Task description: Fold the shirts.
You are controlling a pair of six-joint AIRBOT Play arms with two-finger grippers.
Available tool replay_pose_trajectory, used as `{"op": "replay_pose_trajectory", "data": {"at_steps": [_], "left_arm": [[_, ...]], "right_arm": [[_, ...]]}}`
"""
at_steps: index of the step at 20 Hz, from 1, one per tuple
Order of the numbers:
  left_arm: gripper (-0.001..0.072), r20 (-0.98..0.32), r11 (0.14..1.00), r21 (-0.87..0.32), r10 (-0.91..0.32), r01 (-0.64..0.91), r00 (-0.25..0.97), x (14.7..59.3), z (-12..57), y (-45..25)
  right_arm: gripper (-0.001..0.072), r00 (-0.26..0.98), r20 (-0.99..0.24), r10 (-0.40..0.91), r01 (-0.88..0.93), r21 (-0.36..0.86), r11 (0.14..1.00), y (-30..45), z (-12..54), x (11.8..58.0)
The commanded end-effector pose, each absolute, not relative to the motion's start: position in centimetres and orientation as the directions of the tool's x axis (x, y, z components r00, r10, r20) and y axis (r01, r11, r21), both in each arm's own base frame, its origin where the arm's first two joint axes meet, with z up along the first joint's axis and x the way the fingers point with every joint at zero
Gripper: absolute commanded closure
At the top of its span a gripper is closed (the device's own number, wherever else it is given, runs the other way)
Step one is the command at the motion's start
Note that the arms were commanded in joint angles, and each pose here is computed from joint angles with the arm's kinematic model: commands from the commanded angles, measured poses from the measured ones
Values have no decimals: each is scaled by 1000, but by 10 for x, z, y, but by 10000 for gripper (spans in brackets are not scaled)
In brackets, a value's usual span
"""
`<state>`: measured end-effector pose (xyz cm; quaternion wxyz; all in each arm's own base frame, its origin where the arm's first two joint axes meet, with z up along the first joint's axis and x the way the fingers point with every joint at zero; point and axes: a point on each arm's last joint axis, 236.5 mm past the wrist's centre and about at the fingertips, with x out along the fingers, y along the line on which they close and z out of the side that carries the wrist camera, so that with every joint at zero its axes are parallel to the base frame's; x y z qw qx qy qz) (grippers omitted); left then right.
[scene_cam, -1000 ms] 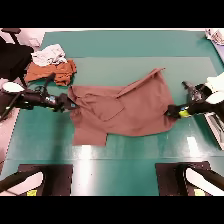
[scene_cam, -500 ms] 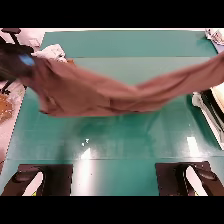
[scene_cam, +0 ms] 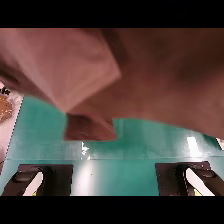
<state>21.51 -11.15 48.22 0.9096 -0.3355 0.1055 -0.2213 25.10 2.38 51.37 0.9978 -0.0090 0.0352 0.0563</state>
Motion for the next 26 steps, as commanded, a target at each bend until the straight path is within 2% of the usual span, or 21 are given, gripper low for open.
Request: {"op": "replay_pose_trajectory", "data": {"at_steps": [1, 3, 4, 7, 9, 11, 14, 16, 22, 23, 24, 25, 26], "left_arm": [[681, -441, 721, -693, -411, -11, 798, 276, 351, -91], [681, -522, 698, -711, -440, -88, 731, 326, 273, -94], [681, -536, 676, -727, -451, -119, 713, 350, 235, -95], [681, -507, 561, -807, -499, -184, 703, 411, 149, -105], [681, -541, 588, -780, -460, -214, 704, 446, 97, -105], [681, -557, 579, -772, -416, -263, 719, 478, 54, -106], [681, -567, 561, -764, -346, -319, 748, 514, 13, -94], [681, -561, 588, -749, -319, -305, 764, 533, 7, -89], [680, -449, 616, -755, -231, -228, 863, 583, 48, -69], [680, -430, 618, -755, -218, -217, 876, 589, 55, -66], [679, -419, 623, -754, -211, -209, 883, 592, 60, -64], [550, -410, 636, -746, -205, -197, 889, 594, 64, -63], [342, -404, 633, -748, -197, -199, 894, 595, 65, -61]], "right_arm": [[694, 871, -466, 154, -60, 211, 976, 29, 384, 327], [694, 684, -706, 184, 11, 262, 965, 35, 264, 370], [694, 610, -769, 191, 46, 276, 960, 37, 214, 387], [694, 494, -849, 187, 132, 285, 949, 37, 91, 439], [694, 456, -873, 174, 169, 277, 946, 33, 33, 466], [694, 426, -890, 161, 203, 267, 942, 26, -12, 485], [694, 425, -892, 150, 189, 250, 950, 18, -42, 515], [693, 465, -874, 143, 155, 239, 959, 13, -41, 541], [676, 617, -777, 129, 118, 253, 960, 7, -7, 617], [582, 638, -759, 126, 114, 255, 960, 5, 0, 626], [427, 656, -745, 124, 110, 256, 960, 5, 6, 633], [291, 668, -734, 123, 105, 256, 961, 4, 11, 639], [257, 677, -725, 123, 101, 257, 961, 4, 15, 644]]}}
